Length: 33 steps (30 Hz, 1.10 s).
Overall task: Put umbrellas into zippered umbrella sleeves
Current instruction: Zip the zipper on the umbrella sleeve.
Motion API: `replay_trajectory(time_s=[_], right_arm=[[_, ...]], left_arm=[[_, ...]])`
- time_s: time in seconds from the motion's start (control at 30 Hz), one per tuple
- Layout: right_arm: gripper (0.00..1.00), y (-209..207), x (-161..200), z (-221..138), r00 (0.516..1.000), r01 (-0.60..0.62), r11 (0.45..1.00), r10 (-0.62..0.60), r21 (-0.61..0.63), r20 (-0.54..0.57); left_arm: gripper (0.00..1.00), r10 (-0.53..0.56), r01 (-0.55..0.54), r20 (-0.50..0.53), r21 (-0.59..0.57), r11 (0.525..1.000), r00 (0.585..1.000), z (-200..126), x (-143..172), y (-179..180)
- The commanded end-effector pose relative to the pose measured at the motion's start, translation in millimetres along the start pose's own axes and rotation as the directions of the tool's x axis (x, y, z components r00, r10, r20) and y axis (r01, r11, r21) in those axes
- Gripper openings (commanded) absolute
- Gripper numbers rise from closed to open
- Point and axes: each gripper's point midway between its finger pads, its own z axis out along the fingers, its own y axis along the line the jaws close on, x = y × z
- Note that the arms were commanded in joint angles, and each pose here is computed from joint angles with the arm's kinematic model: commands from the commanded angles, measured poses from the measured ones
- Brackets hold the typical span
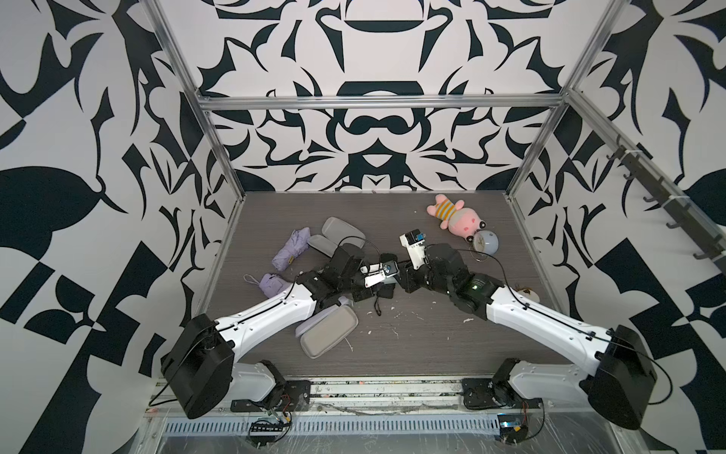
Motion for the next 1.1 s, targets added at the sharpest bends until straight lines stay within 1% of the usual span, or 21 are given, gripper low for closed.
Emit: replay_trajectory(time_s=[0.0, 0.07, 0.13, 0.27, 0.33, 0.43, 0.57, 0.67, 0.87, 1.03, 1.07], right_arm=[[0.35, 13, -15, -1, 0.999, -0.011, 0.998, 0.014, -0.058, 0.041], [0.36, 19, -14, -6, 0.999, -0.03, 0.995, 0.034, -0.1, 0.041], [0.36, 20, -10, -15, 0.998, -0.045, 0.992, 0.05, -0.116, 0.037], [0.36, 9, -5, -37, 0.994, -0.069, 0.994, 0.076, -0.089, 0.077], [0.37, 5, -1, -43, 0.994, -0.069, 0.995, 0.075, -0.076, 0.085], [0.38, 5, 6, -38, 0.994, -0.075, 0.994, 0.081, -0.083, 0.067], [0.36, 9, 3, -27, 0.994, -0.078, 0.991, 0.086, -0.105, 0.071], [0.35, 14, 3, -20, 0.996, -0.065, 0.991, 0.071, -0.115, 0.053], [0.31, 8, 10, -9, 0.998, -0.048, 0.996, 0.05, -0.076, 0.024], [0.32, 8, 18, -3, 0.999, -0.036, 0.997, 0.034, -0.075, -0.017], [0.32, 11, 19, -3, 0.999, -0.041, 0.995, 0.04, -0.092, -0.02]], left_arm=[[0.0, 0.05, -0.048, 0.135, -0.018, 0.999, 0.99, -11, -46, 11], [0.0, 0.056, -0.053, 0.112, -0.032, 0.998, 0.992, -10, -41, 13], [0.0, 0.057, -0.053, 0.103, -0.047, 0.997, 0.993, -11, -39, 16], [0.0, 0.056, -0.052, 0.112, -0.037, 0.998, 0.992, -11, -40, 14], [0.0, 0.052, -0.049, 0.121, -0.029, 0.998, 0.991, -11, -42, 13], [0.0, 0.046, -0.044, 0.139, -0.019, 0.999, 0.989, -10, -47, 13], [0.0, 0.033, -0.033, 0.153, -0.004, 0.999, 0.988, -9, -53, 13], [0.0, 0.027, -0.027, 0.155, 0.0, 1.0, 0.988, -8, -53, 13], [0.0, 0.016, -0.017, 0.164, 0.005, 1.0, 0.986, -7, -57, 13], [0.0, 0.015, -0.017, 0.148, 0.01, 1.0, 0.989, -3, -55, 15], [0.0, 0.016, -0.017, 0.143, 0.007, 1.0, 0.99, -2, -55, 15]])
